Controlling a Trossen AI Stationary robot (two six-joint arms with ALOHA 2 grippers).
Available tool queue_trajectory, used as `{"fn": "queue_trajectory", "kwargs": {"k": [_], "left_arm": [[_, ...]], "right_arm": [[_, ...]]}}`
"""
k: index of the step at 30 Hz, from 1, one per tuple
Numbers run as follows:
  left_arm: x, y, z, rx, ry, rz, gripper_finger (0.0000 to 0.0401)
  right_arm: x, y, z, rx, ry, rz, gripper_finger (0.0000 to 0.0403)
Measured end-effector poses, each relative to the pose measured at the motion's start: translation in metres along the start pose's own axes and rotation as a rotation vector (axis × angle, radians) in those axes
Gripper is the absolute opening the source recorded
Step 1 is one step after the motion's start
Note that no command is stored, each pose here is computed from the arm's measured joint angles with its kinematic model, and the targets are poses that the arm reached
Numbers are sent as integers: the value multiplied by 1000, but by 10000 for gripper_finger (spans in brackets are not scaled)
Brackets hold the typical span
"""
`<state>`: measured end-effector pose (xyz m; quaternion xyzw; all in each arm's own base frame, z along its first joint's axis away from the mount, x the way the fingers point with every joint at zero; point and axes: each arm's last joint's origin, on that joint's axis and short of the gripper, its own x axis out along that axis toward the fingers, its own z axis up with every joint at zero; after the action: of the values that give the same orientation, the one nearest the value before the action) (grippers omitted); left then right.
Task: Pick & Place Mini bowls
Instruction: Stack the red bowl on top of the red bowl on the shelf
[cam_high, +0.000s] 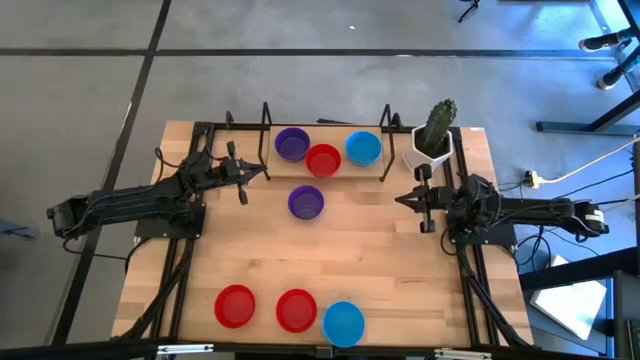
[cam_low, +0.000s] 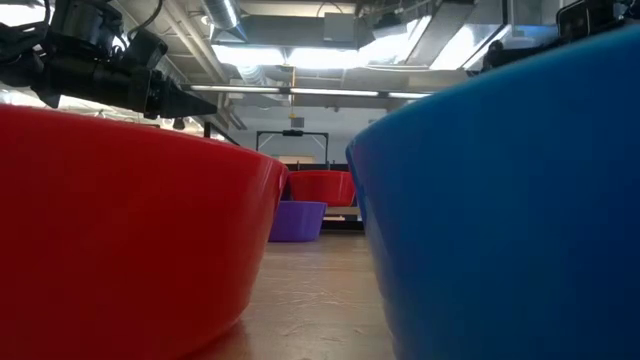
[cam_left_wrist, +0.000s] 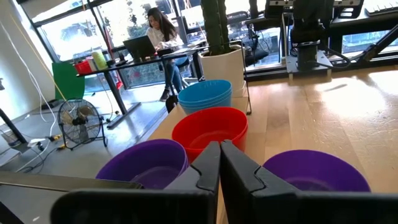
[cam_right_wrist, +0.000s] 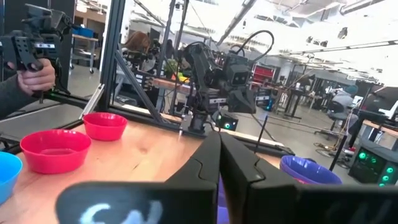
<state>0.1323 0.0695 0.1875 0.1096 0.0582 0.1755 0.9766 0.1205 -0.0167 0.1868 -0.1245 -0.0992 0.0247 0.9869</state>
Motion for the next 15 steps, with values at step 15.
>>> {"fn": "queue_trajectory", "kwargs": {"k": [15], "left_arm": [[0, 0, 0, 13, 1, 13, 6]], "right_arm": [[0, 0, -1, -10, 12, 1, 9]]}}
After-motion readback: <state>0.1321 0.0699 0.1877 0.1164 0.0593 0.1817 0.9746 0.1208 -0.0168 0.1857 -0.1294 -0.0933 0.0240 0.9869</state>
